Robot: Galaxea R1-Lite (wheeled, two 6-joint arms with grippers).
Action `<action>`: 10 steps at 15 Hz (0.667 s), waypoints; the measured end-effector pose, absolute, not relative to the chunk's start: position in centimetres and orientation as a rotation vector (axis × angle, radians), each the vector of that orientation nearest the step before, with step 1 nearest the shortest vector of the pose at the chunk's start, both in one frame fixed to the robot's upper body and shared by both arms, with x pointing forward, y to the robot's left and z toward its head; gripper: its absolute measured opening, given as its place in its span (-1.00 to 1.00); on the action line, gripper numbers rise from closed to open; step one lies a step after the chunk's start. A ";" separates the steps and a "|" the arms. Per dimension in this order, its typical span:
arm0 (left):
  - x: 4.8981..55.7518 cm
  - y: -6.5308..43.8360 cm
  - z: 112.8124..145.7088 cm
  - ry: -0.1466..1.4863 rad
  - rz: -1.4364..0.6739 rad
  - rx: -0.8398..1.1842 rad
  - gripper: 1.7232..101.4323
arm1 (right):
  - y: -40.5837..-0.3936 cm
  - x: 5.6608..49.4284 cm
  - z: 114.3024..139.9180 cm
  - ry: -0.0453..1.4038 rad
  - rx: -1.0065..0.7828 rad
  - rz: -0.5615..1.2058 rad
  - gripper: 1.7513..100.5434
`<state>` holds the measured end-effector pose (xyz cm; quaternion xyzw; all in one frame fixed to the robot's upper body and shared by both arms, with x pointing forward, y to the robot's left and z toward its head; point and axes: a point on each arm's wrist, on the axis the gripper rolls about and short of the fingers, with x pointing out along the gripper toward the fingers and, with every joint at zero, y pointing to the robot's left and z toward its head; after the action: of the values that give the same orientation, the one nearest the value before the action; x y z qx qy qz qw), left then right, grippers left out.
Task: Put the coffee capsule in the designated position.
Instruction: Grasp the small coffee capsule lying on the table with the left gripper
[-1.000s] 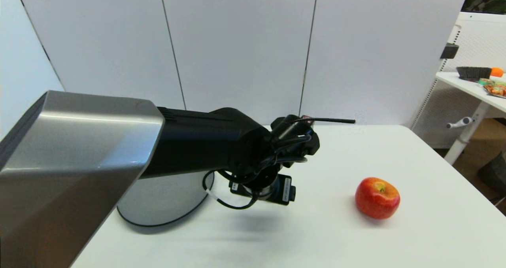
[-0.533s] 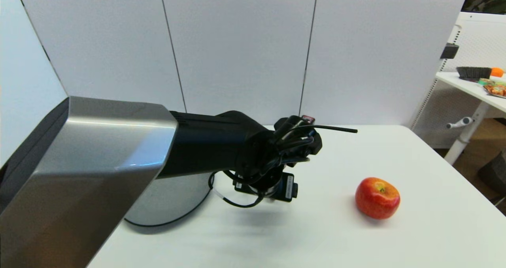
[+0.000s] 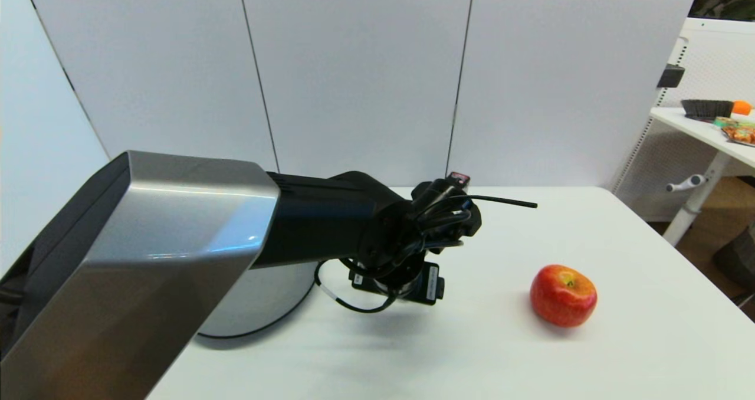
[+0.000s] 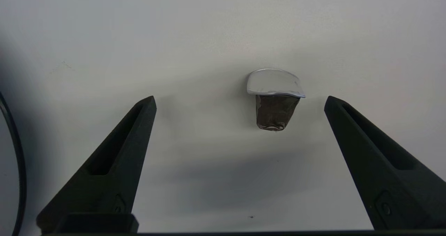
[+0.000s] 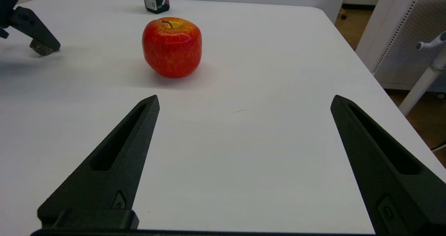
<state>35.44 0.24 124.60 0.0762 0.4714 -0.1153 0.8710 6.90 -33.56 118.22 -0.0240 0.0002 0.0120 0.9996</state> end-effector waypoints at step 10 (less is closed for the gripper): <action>35.6 0.1 124.0 0.995 -0.238 0.167 0.93 | -33.6 6.9 118.2 0.000 -0.048 0.024 0.94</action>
<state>35.56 0.06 123.98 0.0800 0.4754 -0.1135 0.8687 6.90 -33.56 118.23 -0.0242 0.0000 0.0118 0.9996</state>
